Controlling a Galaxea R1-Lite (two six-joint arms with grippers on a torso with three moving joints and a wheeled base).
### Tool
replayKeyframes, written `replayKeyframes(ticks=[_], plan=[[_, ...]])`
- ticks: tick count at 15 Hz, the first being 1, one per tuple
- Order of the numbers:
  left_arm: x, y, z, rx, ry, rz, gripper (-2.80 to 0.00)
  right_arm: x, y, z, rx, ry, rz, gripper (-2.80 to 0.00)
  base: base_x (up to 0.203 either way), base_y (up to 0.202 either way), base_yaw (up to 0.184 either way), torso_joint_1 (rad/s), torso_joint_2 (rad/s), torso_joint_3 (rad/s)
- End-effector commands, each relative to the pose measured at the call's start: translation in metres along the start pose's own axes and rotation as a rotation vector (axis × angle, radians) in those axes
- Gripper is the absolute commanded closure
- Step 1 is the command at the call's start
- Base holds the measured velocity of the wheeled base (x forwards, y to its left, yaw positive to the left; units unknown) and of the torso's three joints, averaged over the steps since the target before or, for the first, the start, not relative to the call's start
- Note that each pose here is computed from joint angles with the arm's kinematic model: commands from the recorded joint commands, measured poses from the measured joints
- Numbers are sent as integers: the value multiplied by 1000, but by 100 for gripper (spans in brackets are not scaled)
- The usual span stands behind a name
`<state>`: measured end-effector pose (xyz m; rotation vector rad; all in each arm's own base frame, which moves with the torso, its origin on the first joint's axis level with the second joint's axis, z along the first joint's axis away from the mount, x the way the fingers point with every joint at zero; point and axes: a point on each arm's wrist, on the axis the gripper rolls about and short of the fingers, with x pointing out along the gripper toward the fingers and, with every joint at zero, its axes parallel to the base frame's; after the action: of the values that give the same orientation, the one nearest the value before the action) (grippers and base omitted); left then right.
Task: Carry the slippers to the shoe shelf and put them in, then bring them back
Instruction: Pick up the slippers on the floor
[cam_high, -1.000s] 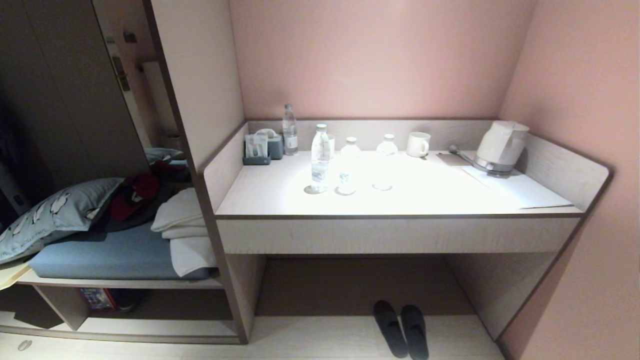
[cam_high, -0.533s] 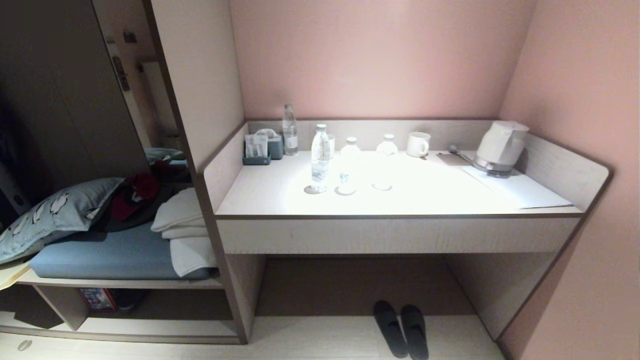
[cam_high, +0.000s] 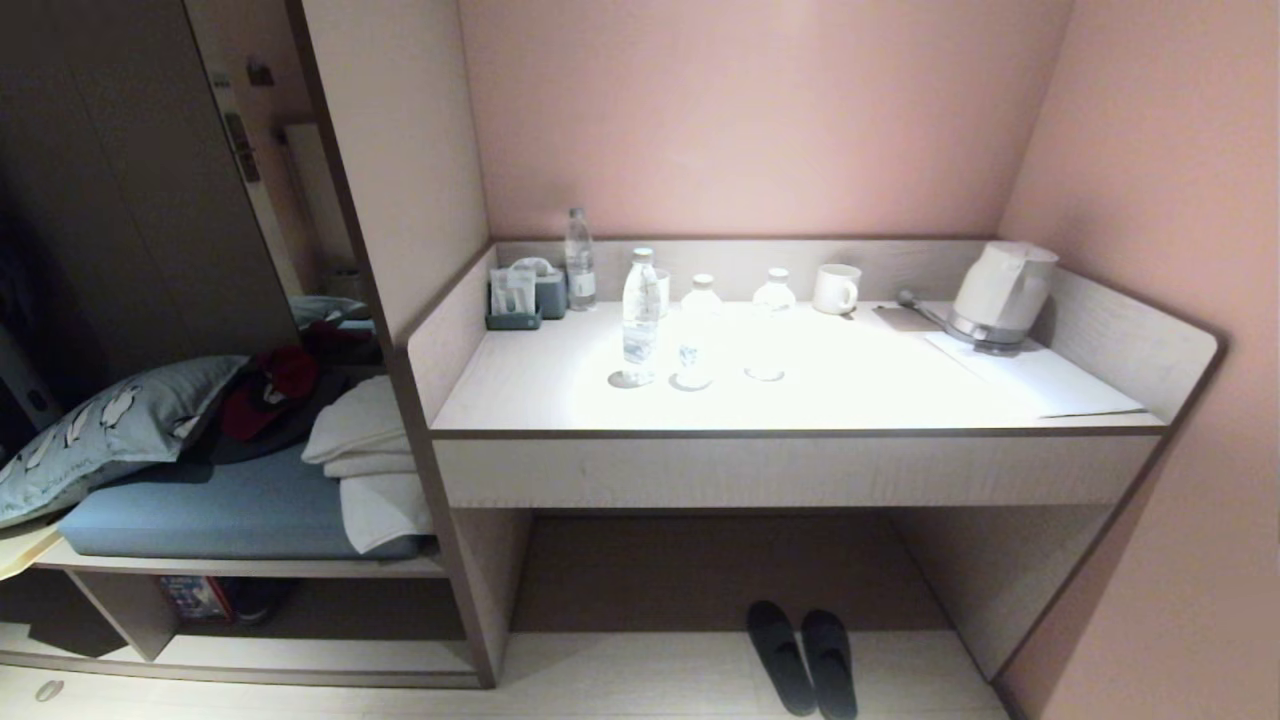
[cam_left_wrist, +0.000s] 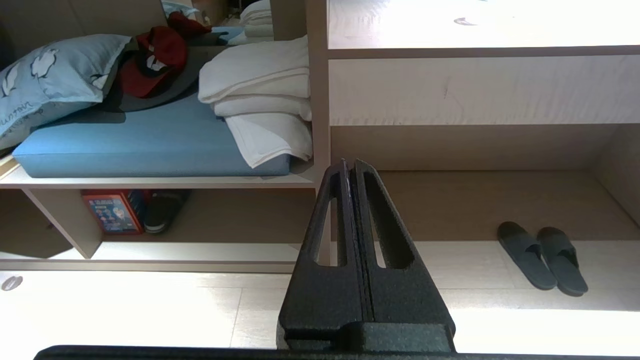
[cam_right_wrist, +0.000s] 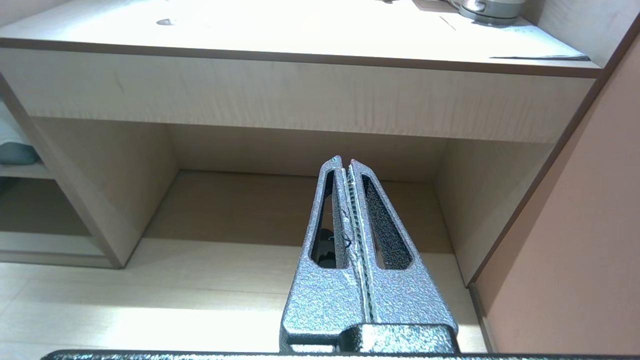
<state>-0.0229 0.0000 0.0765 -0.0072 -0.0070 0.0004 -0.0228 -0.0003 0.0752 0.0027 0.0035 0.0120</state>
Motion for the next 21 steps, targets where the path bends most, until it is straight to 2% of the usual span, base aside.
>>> replayKeyframes(ticks=[1, 6, 21], plan=[[0, 0, 0, 0, -1, 0, 0, 0, 0, 0, 0, 0, 0, 0, 0, 0, 0, 0, 0, 0], [0, 0, 0, 0, 0, 0, 0, 0, 0, 0, 1, 3, 0, 0, 0, 0, 0, -31, 75, 44], [0, 0, 0, 0, -1, 1, 0, 0, 0, 0, 3, 4, 0, 0, 0, 0, 0, -189, 483, 289]])
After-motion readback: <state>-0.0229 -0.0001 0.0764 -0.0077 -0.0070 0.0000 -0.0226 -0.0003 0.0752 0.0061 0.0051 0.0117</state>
